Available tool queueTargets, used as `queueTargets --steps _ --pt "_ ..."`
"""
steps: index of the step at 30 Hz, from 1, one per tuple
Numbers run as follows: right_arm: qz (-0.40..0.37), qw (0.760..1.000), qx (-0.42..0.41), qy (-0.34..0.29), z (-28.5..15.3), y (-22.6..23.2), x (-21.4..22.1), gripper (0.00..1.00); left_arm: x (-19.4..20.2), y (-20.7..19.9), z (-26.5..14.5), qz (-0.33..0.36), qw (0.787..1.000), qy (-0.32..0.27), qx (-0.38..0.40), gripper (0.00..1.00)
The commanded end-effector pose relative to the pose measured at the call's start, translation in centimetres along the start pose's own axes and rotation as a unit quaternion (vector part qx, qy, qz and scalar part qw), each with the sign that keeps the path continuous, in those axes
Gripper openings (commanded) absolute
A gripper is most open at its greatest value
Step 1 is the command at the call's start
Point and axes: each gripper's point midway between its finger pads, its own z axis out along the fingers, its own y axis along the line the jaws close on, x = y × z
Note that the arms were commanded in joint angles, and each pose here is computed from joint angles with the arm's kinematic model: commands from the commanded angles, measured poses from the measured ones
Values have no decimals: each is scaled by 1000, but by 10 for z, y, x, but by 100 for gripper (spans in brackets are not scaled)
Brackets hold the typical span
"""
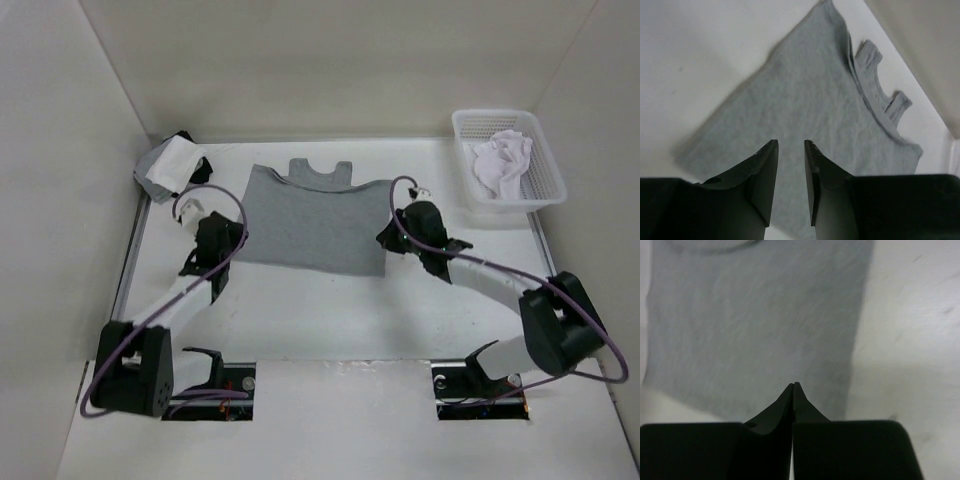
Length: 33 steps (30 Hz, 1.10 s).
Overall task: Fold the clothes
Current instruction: Fold the tank top
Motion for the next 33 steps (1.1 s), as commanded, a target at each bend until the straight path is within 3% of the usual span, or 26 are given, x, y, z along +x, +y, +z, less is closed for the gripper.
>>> queueTargets --steps 1,6,10,15,20,27,33 --pt "6 998 -55 -37 -23 26 13 1 16 44 -25 -30 999 2 -18 28" --pt "7 998 -49 -29 -44 15 48 15 34 93 -40 -63 996 33 -48 35" --pt "18 999 -42 -20 -44 4 62 30 30 107 -31 -81 994 27 -67 37" --pt "40 998 -35 -22 -40 -6 65 37 37 112 -13 -104 991 43 -79 36" --pt "63 997 -29 -16 -36 -10 74 41 41 114 -3 -117 989 46 -80 29" --pt "105 994 -8 -3 -33 -24 91 44 39 119 7 -128 988 38 -81 9" --pt "124 992 19 14 -24 -39 108 45 41 117 11 -138 987 36 -74 4"
